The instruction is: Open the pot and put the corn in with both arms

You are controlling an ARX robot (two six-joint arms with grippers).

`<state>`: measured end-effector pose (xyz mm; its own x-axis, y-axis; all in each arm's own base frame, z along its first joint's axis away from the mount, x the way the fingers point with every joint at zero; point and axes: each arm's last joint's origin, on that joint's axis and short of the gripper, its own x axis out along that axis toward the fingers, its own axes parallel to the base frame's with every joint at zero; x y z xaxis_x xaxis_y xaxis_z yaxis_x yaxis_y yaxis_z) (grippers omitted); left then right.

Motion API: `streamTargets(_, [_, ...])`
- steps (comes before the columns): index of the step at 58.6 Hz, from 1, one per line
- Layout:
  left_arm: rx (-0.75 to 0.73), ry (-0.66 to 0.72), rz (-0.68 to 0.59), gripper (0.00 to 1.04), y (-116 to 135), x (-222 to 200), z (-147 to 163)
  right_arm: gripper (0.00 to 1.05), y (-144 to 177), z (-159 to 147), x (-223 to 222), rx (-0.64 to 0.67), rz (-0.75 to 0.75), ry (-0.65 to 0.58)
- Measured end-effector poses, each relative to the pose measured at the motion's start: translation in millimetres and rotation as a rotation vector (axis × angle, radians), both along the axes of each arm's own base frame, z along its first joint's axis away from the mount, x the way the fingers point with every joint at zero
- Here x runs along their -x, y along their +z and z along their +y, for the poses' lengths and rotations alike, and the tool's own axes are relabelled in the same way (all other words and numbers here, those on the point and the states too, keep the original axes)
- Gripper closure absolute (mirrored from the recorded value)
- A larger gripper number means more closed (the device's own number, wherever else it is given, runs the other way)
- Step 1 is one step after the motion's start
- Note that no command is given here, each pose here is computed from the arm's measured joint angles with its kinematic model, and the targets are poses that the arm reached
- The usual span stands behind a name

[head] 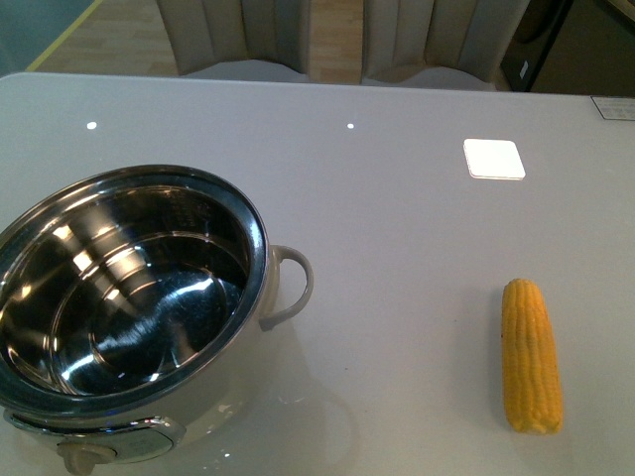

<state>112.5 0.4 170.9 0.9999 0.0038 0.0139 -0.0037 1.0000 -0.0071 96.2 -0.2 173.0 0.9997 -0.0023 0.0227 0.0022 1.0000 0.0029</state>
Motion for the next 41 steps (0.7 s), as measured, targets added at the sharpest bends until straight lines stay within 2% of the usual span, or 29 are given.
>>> streamTargets(16, [0.0,-0.001,0.002,1.01,-1,5,0,0.09,0,0,0,0.0,0.0,0.0])
streamTargets(20, [0.0,-0.001,0.035,1.01,-5,11,0,0.09,0,0,0,0.0,0.0,0.0])
streamTargets(41, [0.0,-0.001,0.006,1.01,-3,15,0,0.09,0,0,0,0.0,0.0,0.0])
